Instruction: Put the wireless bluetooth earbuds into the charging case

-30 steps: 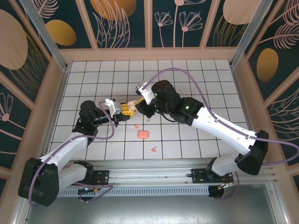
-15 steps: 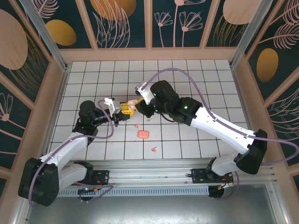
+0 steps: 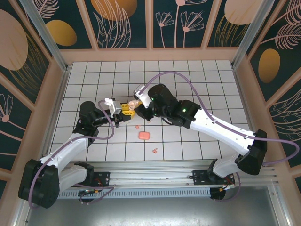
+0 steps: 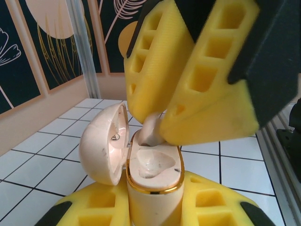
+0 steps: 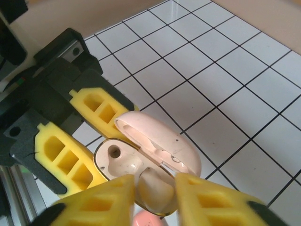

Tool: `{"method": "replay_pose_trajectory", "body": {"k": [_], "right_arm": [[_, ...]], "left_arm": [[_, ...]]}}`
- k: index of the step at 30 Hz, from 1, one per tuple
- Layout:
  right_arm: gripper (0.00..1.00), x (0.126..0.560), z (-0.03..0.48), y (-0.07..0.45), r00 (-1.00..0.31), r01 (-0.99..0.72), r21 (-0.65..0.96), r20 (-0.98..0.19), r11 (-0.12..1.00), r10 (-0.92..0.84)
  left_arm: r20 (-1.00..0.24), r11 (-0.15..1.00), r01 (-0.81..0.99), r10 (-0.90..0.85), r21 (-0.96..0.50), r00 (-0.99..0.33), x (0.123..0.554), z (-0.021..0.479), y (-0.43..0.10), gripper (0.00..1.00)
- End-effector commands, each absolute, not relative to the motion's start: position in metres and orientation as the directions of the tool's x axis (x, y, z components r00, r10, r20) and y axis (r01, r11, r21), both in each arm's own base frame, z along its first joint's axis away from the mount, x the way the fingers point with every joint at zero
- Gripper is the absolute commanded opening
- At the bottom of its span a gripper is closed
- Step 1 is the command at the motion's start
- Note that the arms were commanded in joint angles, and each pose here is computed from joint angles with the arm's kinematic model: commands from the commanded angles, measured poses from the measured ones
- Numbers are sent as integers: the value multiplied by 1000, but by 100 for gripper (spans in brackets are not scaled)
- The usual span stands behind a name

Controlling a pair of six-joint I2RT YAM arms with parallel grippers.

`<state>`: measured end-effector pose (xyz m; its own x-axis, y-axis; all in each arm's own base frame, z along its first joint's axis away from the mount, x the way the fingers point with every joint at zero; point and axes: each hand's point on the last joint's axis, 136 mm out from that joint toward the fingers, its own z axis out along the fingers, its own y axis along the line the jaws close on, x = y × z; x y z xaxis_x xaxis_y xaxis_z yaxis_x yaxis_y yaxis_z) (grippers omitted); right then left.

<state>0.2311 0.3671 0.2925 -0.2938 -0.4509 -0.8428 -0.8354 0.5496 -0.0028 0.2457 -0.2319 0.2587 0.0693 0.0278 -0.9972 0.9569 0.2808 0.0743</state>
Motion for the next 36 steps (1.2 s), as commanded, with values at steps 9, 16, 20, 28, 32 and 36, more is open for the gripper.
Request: {"method": "replay_pose_trajectory", "body": {"k": [9,16,20,28,32,36], "right_arm": [[48,222,352,354,-387,-837,254,-901,485,-196],[48,249,331,326,-612,-701,483,-785,525,-95],[47,266,273,307,-788,-507,542,-607,670,-105],[46,280,191,303,-863,-449,450,-441,772,-244],[46,295,154,310,-871,-458,420,-386,784,-303],[46,312,126,321,-878,-457,437,-363,775,-313]], "left_arm": [[-994,327,939,25,108,106,255,262,-230,16],[-998,405,912,40,56,43,264,243,-223,16],[-999,433,901,49,27,6,266,232,-220,16],[-999,435,901,40,9,-10,267,229,-220,16],[-999,441,897,36,8,-9,268,230,-219,17],[-999,440,898,38,6,-12,269,229,-220,17]]}}
